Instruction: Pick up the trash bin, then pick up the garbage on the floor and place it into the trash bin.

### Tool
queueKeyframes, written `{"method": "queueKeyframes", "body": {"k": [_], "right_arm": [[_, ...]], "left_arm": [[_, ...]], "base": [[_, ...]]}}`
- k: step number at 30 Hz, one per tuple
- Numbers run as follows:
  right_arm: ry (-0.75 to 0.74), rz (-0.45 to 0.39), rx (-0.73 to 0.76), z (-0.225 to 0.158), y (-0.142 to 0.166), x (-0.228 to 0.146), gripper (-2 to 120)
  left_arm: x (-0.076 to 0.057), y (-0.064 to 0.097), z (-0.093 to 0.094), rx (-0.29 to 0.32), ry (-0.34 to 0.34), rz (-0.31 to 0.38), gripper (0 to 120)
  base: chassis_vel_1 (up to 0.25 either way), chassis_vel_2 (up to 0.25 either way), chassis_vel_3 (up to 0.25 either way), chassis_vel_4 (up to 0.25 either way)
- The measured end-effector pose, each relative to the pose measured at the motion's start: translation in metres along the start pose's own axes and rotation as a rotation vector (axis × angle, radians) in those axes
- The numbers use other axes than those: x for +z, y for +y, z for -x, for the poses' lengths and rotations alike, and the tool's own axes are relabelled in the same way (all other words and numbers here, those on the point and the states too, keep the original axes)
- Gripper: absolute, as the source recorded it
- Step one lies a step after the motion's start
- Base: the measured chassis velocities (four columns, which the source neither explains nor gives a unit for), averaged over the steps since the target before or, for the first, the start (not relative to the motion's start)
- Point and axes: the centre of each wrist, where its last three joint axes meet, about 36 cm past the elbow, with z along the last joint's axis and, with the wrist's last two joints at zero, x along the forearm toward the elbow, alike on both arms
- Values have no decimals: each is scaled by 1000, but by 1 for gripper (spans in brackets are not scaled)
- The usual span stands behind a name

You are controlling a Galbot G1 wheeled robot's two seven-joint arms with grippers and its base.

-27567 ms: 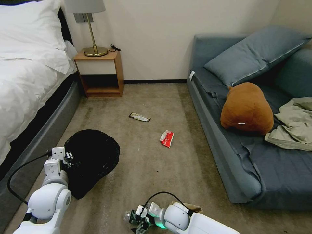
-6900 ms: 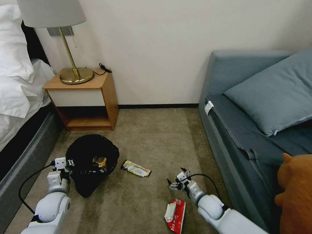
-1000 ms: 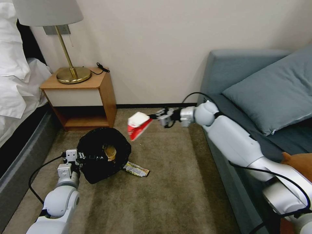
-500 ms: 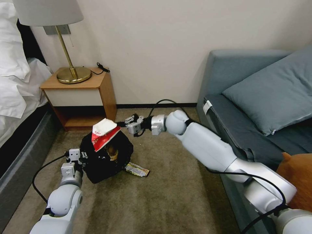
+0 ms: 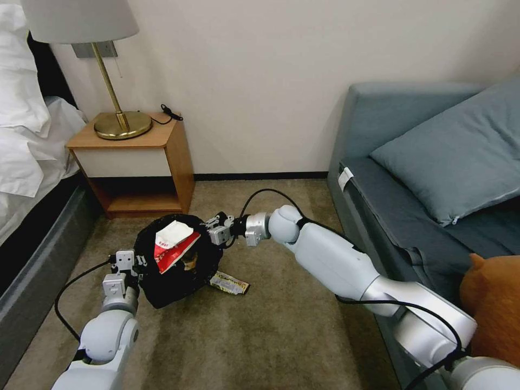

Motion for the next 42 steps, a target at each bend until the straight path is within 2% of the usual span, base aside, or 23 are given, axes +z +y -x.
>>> {"method": "queueKeyframes", "body": {"k": [1, 3, 5, 6, 7, 10, 12, 13, 14, 16, 18, 19, 21, 22, 24, 26, 29, 31, 33, 34, 36, 38, 42], "right_arm": [[0, 0, 0, 0, 0, 0, 0], [-4, 1, 1, 3, 2, -2, 10], [-5, 0, 0, 4, 3, -3, 13], [-6, -2, -1, 5, 4, -4, 22], [-5, -6, -2, 6, 4, -4, 25], [-4, -10, -5, 6, 4, -4, 30], [1, -14, -10, 5, 6, -3, 43], [1, -14, -10, 5, 6, -3, 43], [4, -15, -9, 5, 6, -3, 50], [7, -13, -5, 5, 6, -3, 54], [21, -1, 7, 5, 6, -1, 67], [21, -1, 7, 5, 6, -1, 67], [31, 9, 16, 6, 5, 2, 73], [42, 23, 27, 7, 5, 5, 80], [49, 31, 32, 7, 6, 7, 83], [71, 48, 43, 8, 9, 14, 95], [90, 62, 50, 7, 12, 16, 99], [132, 108, 66, 6, 21, 17, 100], [145, 129, 75, 5, 23, 18, 100], [177, 183, 86, 3, 33, 19, 100], [190, 210, 88, 3, 38, 19, 100], [226, 305, 83, 1, 64, 24, 100], [252, 343, 67, 2, 85, 29, 100]], "left_arm": [[0, 0, 0, 0, 0, 0, 1], [0, 1, 0, -1, 0, 2, 1], [0, 2, 0, -2, 0, 2, 1], [0, 3, 0, -3, -1, 2, 1], [0, 3, 0, -4, -1, 2, 1], [0, 4, 0, -5, -2, 1, 1], [1, 6, -1, -8, -3, 2, 1], [1, 6, -1, -8, -3, 2, 1], [1, 7, -1, -11, -2, 3, 1], [2, 9, -1, -14, -1, 4, 1], [2, 15, 1, -25, -1, 7, 1], [2, 15, 1, -25, -1, 7, 1], [1, 20, 3, -35, -3, 7, 1], [-1, 27, 6, -48, -8, 5, 1], [-3, 30, 8, -55, -11, 3, 1], [-8, 43, 15, -86, -20, -13, 1], [-12, 51, 19, -106, -24, -21, 1], [-12, 62, 25, -130, -21, -25, 1], [-11, 66, 26, -137, -18, -26, 1], [-8, 72, 29, -154, -12, -29, 1], [-6, 75, 30, -160, -9, -30, 1], [-3, 79, 32, -173, 1, -35, 1], [-1, 81, 33, -177, 5, -35, 1]], "base": [[0, 0, 0, 0], [0, 0, 0, 0], [0, 0, 0, 0], [0, 0, 0, 0], [0, 0, 0, 0], [0, 0, 0, 0], [0, 0, 0, 0], [0, 0, 0, 0], [0, 0, 0, 0], [0, 0, 0, 0], [0, 0, 0, 0], [0, 0, 0, 0], [0, 0, 0, 0], [0, 0, 0, 0], [0, 0, 0, 0], [0, 0, 0, 0], [0, 0, 0, 0], [0, 0, 0, 0], [0, 0, 0, 0], [0, 0, 0, 0], [0, 0, 0, 0], [0, 0, 0, 0], [0, 0, 0, 0]]}}
